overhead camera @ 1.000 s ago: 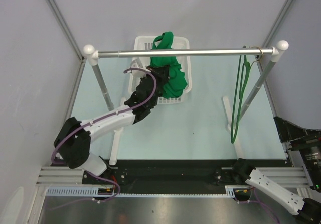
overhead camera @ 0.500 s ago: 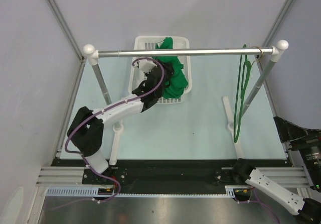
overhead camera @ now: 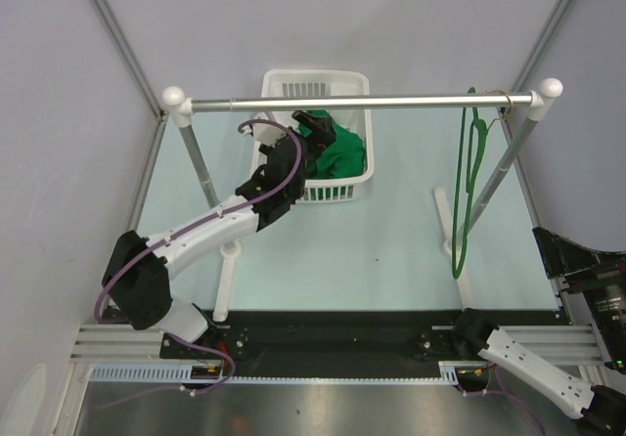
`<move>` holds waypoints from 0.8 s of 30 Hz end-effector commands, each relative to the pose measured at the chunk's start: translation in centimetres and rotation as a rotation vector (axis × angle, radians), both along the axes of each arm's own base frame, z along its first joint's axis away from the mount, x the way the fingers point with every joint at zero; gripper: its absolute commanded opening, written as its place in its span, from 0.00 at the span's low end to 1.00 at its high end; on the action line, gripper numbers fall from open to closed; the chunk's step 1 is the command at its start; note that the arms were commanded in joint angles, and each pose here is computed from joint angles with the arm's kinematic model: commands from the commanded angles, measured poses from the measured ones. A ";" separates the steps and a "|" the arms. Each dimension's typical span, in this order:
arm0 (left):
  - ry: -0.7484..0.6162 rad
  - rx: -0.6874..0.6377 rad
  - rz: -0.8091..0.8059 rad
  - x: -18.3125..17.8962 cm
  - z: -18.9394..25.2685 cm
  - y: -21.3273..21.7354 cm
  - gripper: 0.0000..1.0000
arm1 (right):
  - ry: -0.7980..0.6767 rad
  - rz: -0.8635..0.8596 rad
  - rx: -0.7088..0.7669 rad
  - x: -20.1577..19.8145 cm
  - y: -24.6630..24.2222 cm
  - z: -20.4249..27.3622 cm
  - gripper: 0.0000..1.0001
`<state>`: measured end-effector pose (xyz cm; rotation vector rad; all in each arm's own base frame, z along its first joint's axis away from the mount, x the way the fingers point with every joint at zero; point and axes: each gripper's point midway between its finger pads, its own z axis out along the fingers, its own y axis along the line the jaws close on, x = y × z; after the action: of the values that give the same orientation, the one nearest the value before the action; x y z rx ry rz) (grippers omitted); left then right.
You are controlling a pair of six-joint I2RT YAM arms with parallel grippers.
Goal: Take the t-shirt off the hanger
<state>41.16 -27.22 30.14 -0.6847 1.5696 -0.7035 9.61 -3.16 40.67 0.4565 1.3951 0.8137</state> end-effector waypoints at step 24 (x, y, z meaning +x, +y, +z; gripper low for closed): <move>-0.021 0.144 -1.006 -24.0 -3.7 -4.0 1.00 | -0.451 0.939 -0.286 -8.6 18.4 9.8 1.00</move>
<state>19.05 -31.96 24.51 0.1804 1.9601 -1.2489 4.31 10.48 45.78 -0.2798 1.3941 1.1963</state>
